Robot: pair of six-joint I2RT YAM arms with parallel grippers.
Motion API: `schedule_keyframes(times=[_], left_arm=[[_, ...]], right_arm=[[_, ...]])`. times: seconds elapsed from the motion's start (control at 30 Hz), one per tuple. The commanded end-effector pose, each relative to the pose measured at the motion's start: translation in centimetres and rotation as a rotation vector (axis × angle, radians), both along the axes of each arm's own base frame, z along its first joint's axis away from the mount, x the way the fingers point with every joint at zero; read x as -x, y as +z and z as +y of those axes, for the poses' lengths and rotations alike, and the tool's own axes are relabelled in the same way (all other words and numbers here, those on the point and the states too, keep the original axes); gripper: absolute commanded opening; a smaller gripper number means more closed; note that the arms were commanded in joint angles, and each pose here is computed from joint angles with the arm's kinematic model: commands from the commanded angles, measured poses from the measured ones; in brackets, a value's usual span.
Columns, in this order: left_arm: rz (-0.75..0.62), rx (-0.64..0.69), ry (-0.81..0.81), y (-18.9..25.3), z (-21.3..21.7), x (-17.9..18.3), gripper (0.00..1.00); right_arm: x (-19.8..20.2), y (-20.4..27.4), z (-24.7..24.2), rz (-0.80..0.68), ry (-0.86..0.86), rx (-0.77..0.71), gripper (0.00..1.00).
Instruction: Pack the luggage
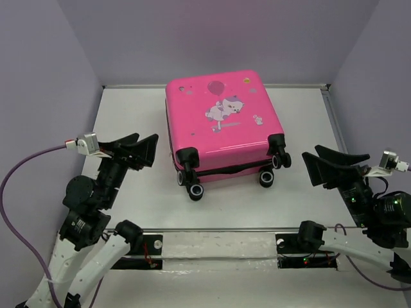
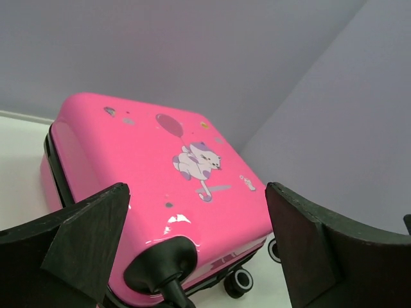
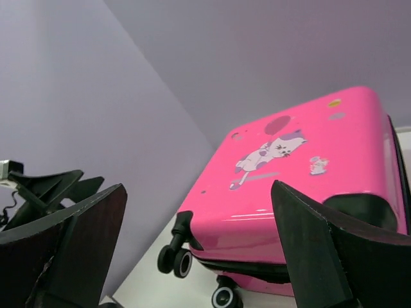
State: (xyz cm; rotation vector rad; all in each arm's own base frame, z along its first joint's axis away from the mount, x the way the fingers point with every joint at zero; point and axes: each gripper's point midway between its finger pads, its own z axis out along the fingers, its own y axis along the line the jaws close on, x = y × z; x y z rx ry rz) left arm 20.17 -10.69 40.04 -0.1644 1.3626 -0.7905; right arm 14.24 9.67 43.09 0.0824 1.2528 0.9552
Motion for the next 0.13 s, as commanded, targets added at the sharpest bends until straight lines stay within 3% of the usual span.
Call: schedule_keyframes(times=[0.0,0.1], left_arm=[[-0.072,0.004,-0.054,1.49,-1.07,0.15,0.99],[-0.055,0.01,-0.055,1.11,-1.4,-0.42,0.99]], right_arm=[[-2.18,-5.89,0.71,0.108,-0.116,0.148,1.0],[-2.6,-6.28,1.55,0.119,-0.123,0.189,1.0]])
